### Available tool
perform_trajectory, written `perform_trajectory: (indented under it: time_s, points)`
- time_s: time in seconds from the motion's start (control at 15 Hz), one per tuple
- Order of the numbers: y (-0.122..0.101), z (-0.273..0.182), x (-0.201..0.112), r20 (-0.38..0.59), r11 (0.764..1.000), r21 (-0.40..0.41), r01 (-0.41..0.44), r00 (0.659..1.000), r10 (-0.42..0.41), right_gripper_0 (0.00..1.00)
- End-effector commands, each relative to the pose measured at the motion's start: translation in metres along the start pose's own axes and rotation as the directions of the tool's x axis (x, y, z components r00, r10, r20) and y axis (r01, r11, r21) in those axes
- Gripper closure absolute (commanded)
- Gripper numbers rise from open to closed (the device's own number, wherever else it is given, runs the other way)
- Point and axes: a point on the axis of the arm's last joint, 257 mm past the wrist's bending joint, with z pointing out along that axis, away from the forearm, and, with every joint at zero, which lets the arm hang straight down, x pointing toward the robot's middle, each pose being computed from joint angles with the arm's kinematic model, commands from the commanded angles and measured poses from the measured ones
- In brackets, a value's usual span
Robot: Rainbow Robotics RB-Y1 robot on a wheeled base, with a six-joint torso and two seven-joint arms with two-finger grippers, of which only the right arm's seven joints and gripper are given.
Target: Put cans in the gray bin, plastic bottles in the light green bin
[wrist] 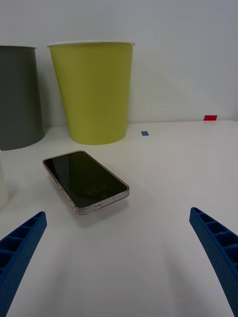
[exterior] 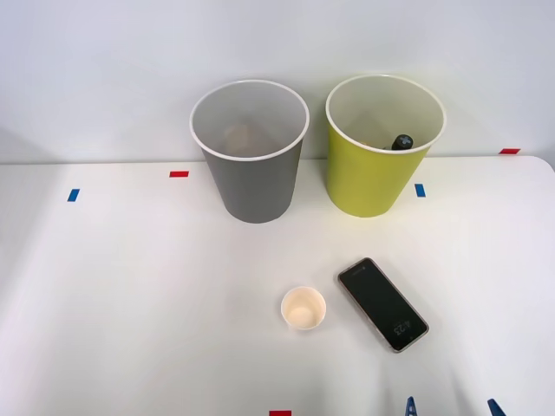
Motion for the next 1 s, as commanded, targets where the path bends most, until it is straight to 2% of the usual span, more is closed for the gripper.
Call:
perform_trajectory:
  time_s: [0.07,1.0]
  points:
    - [0.0000,0.0000,0.0000,0.000,1.000,0.000,0.000,1.000,0.000,0.00]
    - [0.0000,0.0000,0.0000,0.000,1.000,0.000,0.000,1.000,0.000,0.00]
